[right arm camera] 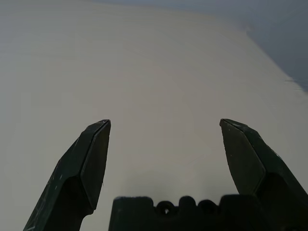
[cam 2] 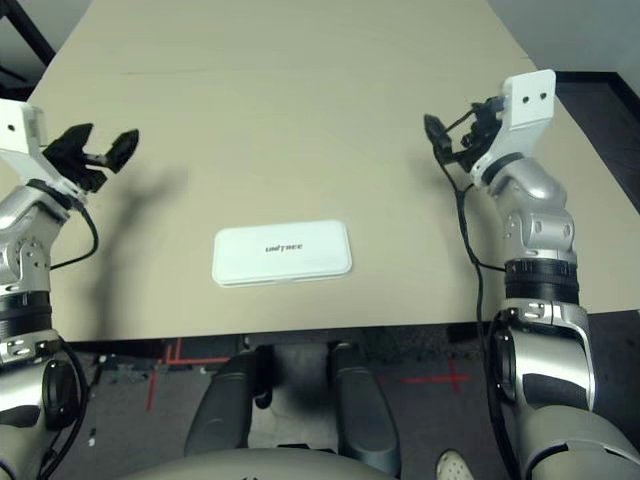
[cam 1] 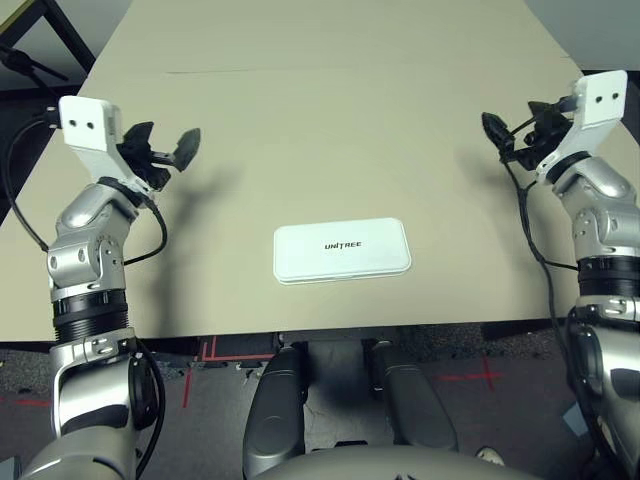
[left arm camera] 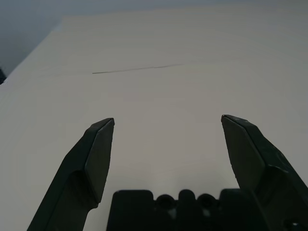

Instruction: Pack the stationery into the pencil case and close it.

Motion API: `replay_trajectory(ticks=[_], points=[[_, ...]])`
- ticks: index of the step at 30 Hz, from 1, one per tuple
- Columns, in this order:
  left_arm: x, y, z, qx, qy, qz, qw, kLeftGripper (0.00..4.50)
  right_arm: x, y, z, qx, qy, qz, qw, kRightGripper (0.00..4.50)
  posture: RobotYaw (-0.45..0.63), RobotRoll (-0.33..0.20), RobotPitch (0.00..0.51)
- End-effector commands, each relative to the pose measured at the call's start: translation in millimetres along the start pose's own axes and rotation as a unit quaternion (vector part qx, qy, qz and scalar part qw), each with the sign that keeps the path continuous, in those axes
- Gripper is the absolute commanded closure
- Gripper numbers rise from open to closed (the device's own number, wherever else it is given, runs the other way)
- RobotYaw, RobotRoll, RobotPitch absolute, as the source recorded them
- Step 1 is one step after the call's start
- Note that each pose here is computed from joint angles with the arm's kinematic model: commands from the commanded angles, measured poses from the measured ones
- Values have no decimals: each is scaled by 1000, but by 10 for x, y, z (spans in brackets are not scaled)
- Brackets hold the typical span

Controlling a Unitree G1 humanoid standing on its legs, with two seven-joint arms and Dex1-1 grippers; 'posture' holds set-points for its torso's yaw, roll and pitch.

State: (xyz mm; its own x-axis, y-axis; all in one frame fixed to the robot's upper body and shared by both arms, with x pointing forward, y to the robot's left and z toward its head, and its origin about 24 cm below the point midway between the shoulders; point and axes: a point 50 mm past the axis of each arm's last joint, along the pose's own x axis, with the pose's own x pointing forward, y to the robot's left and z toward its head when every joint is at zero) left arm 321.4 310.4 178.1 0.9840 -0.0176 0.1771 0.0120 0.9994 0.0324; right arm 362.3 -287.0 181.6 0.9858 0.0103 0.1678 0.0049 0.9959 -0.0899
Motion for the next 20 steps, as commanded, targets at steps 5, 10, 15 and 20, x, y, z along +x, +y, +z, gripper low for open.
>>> replay_trajectory(ticks=[5,10,15,20], points=[[-46,254,-94,5,-34,97,995,32,5,-253,-107,-5,-1,-93,996,0,2,0,211],[-29,255,-126,10,-37,100,994,32,29,-205,-162,-2,3,-85,996,0,-3,0,223],[-12,220,-124,14,-37,93,995,32,8,-195,-215,-2,10,-77,997,0,-6,0,233],[5,215,-125,16,-35,89,995,32,-1,-190,-220,-3,10,-74,997,0,-28,0,231]])
